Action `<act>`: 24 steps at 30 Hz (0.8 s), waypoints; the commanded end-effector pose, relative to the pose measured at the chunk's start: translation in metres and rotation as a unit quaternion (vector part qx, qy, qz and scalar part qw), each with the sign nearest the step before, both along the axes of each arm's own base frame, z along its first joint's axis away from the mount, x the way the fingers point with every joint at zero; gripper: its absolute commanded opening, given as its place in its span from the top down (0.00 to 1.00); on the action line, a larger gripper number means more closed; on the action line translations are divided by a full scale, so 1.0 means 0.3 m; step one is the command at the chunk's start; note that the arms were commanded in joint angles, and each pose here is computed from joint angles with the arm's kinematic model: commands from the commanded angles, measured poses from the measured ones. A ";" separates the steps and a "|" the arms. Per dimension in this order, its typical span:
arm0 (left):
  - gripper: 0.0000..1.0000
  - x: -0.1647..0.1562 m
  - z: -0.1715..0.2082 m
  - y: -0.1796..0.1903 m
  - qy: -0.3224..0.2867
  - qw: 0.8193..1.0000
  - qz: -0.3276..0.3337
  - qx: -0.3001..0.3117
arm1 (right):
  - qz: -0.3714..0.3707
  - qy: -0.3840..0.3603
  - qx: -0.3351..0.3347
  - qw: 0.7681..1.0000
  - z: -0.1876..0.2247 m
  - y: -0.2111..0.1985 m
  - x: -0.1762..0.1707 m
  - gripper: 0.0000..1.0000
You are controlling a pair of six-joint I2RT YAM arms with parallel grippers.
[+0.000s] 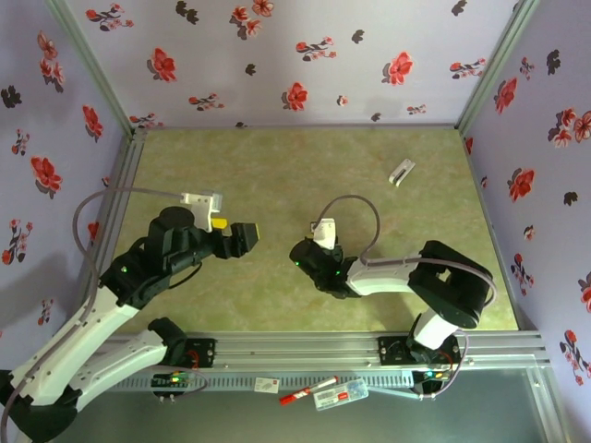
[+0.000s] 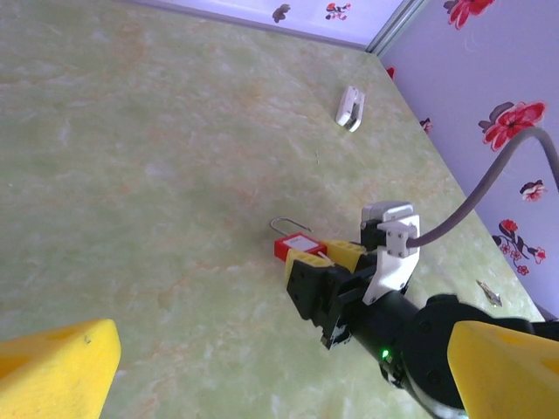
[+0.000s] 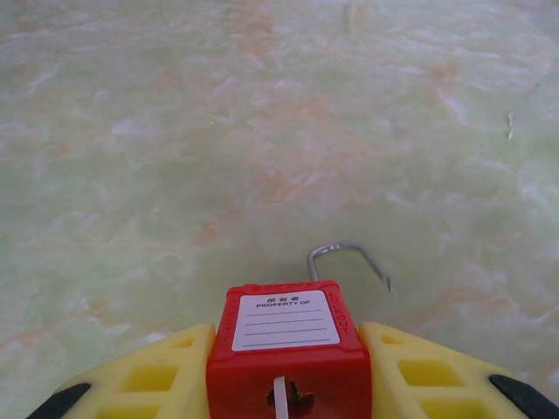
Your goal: Unlock with the key
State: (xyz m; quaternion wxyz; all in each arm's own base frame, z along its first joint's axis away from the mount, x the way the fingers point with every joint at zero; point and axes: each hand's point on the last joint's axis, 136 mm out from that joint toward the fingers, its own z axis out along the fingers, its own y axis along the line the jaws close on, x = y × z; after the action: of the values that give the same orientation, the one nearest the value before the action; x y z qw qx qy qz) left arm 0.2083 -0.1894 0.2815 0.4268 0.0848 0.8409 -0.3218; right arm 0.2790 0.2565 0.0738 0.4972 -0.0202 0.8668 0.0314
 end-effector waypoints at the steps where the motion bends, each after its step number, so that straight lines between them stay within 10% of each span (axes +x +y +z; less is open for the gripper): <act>1: 0.03 -0.005 -0.016 0.031 -0.002 1.000 0.012 0.010 | -0.034 -0.010 0.023 0.999 -0.007 -0.005 -0.021 1.00; 8: 0.03 -0.023 -0.026 0.063 -0.004 1.000 0.024 0.006 | -0.022 0.011 0.019 1.000 -0.044 0.038 -0.072 0.91; 17: 0.03 -0.042 -0.039 0.090 -0.004 0.999 0.033 0.000 | -0.027 0.024 0.032 0.999 -0.040 0.043 -0.098 0.40; 24: 0.02 -0.044 -0.028 0.102 -0.007 0.999 0.040 -0.003 | -0.003 0.025 0.063 0.998 0.047 0.069 -0.120 0.24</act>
State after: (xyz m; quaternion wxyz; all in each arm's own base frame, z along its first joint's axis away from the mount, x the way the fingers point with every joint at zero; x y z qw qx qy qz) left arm 0.1923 -0.1652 0.2743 0.4414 0.0694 0.8377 -0.3141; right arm 0.2449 0.2711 0.0636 0.4672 0.0010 0.8824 0.0562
